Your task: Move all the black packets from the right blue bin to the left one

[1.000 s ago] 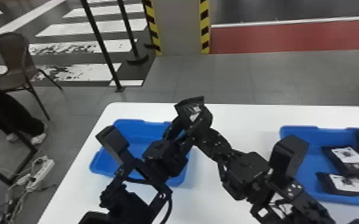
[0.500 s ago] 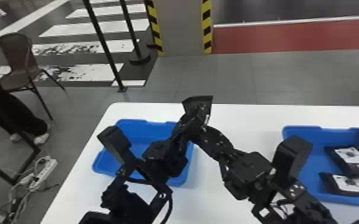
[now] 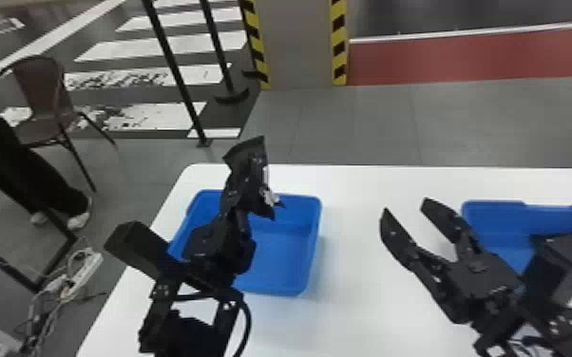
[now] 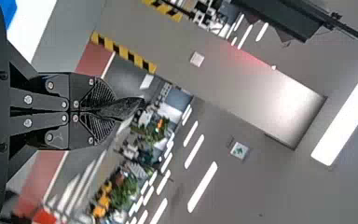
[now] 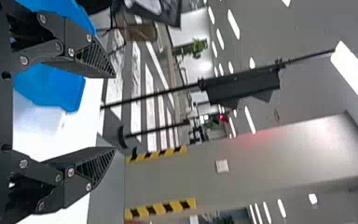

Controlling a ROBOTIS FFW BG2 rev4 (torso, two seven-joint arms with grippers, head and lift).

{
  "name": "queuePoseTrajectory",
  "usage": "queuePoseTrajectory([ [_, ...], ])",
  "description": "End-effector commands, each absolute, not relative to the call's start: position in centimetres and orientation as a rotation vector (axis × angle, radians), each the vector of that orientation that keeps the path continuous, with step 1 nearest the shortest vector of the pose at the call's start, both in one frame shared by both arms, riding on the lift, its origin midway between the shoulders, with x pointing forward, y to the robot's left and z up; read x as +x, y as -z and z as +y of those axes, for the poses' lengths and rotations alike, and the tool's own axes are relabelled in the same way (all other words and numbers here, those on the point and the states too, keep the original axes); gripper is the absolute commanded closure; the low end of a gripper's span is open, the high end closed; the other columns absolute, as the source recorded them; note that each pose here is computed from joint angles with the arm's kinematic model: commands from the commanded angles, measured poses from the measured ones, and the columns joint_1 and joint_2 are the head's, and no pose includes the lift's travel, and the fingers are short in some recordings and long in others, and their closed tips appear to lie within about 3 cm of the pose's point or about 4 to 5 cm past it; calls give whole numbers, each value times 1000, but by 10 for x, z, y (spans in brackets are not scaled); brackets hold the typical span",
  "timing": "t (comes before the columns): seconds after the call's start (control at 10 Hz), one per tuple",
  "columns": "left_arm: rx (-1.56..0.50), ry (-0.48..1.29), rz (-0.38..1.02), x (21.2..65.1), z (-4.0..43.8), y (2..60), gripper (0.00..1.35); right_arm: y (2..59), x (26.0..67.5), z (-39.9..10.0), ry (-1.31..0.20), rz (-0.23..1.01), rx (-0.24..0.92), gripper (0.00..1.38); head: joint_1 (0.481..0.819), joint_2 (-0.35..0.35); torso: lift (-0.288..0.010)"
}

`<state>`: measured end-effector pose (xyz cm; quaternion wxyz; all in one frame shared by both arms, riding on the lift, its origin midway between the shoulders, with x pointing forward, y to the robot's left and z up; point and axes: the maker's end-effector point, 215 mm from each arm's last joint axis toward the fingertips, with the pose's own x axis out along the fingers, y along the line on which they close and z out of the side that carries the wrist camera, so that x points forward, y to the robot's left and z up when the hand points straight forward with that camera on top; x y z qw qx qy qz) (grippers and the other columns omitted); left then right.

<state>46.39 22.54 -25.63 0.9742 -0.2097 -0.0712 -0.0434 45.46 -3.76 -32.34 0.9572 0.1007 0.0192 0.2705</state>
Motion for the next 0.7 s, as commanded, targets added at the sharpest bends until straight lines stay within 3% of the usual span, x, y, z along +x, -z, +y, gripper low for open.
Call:
queuePoseTrajectory([
  [0.0,-262,25,-63,472,251,297,1208,333,462,-85,-451,52,160,142,695,230,-110],
  [0.4,21,-71,-7,493,287,360,1202,337,469,-131,-338,62,129,144,695,186,-110],
  [0.5,15,-81,4,495,291,372,1059,337,470,-145,-306,69,130,137,695,182,-110],
  [0.6,-2,-89,16,495,295,378,676,339,472,-156,-286,95,130,137,695,177,-110],
])
